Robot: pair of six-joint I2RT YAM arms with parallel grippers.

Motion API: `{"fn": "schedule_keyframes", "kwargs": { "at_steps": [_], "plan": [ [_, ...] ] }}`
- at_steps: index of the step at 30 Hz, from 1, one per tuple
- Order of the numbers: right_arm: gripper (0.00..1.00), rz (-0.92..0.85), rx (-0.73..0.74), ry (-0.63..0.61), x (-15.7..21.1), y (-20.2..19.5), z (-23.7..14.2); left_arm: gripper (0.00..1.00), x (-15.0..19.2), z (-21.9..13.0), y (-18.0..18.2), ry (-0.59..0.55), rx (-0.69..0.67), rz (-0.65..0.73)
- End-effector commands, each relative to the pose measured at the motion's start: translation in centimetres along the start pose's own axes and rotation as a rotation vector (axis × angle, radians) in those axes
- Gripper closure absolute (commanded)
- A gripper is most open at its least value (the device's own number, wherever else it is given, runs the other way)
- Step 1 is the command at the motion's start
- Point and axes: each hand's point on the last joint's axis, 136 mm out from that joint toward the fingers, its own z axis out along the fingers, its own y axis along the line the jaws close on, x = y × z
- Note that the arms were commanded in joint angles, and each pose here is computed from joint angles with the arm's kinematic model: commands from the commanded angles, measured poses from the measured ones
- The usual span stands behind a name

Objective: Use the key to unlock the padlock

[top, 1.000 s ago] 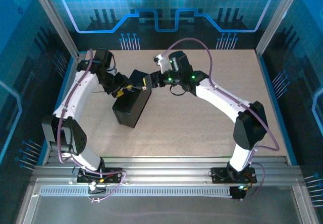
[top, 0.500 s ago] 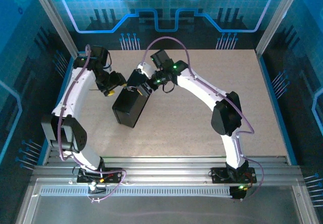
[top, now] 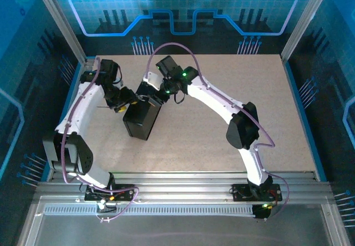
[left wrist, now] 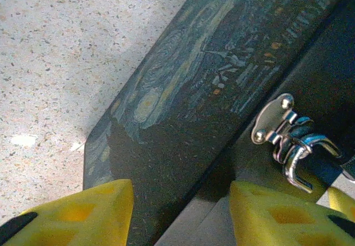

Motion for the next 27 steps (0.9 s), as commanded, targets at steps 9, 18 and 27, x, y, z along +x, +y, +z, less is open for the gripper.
{"fn": "schedule_keyframes", "kwargs": {
  "at_steps": [9, 18, 27],
  "plan": [
    [0.74, 0.169, -0.015, 0.032, -0.5, 0.7, -0.6, 0.55, 2.3, 2.1, 1.5, 0.107, -0.022, -0.016],
    [0.52, 0.24, 0.053, 0.042, -0.4, 3.0, -1.7, 0.55, 1.6, 2.1, 1.5, 0.083, -0.035, -0.013],
    [0.4, 0.142, 0.13, 0.02, -2.5, 0.3, -3.3, 0.54, 1.5, 2.0, 1.6, 0.078, -0.029, -0.016]
  ]
}}
